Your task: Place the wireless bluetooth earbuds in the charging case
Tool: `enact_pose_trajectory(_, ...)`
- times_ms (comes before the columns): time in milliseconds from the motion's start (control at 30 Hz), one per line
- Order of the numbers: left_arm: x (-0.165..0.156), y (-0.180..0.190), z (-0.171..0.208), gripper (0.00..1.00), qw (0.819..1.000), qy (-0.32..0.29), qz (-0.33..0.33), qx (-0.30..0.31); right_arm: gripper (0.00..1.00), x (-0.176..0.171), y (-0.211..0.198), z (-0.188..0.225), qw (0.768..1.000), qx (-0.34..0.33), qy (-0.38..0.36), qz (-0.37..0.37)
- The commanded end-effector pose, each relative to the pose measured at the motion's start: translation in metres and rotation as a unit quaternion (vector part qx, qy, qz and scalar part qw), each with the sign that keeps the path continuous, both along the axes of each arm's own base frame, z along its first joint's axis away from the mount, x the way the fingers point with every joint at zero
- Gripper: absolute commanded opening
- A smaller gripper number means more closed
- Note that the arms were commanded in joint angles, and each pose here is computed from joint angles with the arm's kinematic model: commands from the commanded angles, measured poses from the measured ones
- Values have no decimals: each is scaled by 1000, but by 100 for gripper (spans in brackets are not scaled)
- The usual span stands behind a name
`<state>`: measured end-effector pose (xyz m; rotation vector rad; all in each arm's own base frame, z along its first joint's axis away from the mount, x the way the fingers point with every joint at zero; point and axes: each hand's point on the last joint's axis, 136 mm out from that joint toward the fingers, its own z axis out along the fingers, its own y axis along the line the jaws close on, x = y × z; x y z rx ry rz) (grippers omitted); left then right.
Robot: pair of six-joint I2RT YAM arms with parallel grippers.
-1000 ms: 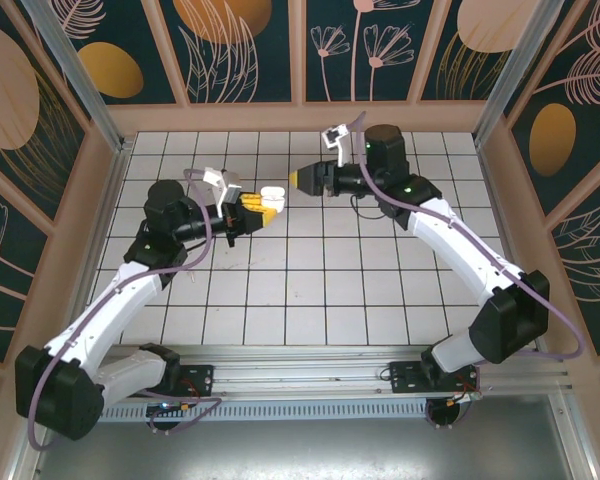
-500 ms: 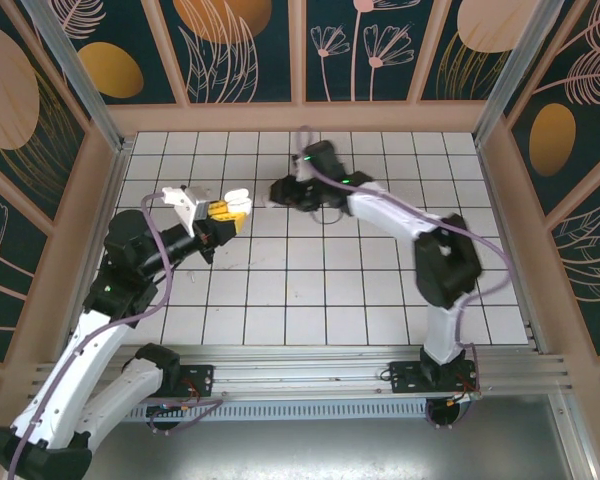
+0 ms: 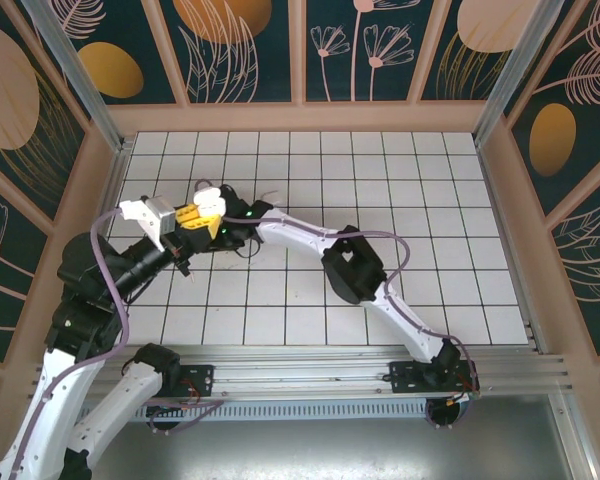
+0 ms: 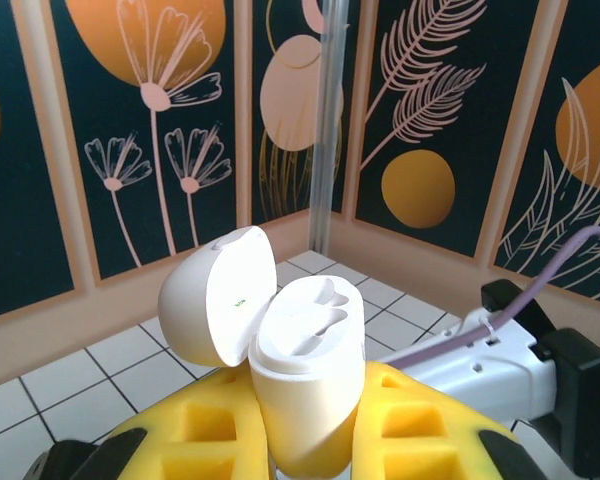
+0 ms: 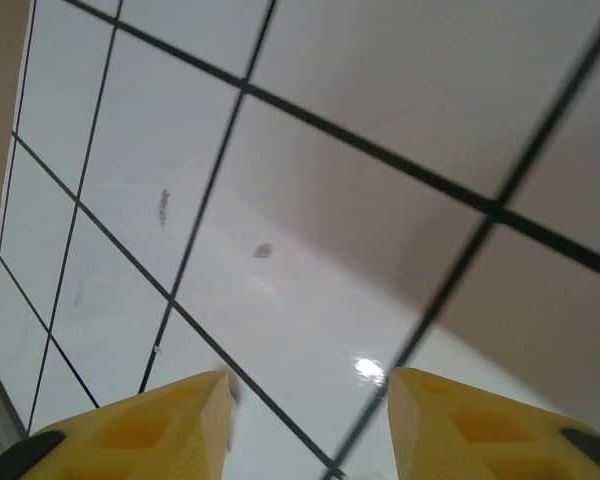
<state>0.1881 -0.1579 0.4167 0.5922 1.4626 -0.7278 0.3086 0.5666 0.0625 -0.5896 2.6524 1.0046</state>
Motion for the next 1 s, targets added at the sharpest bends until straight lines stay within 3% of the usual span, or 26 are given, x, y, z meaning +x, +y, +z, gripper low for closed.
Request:
enact_pose_trajectory(0, 1, 7, -1, 0, 1000, 11, 22, -5, 46, -3, 8, 1, 999, -23, -38, -5)
enact_pose_trajectory(567, 8, 13, -19, 1, 998, 34, 46, -12, 47, -42, 33, -37, 980, -99, -167, 46)
enact_pose_trajectory(967, 10, 17, -23, 1, 997, 39, 60, -5, 44, -61, 33, -44, 977, -116, -166, 68)
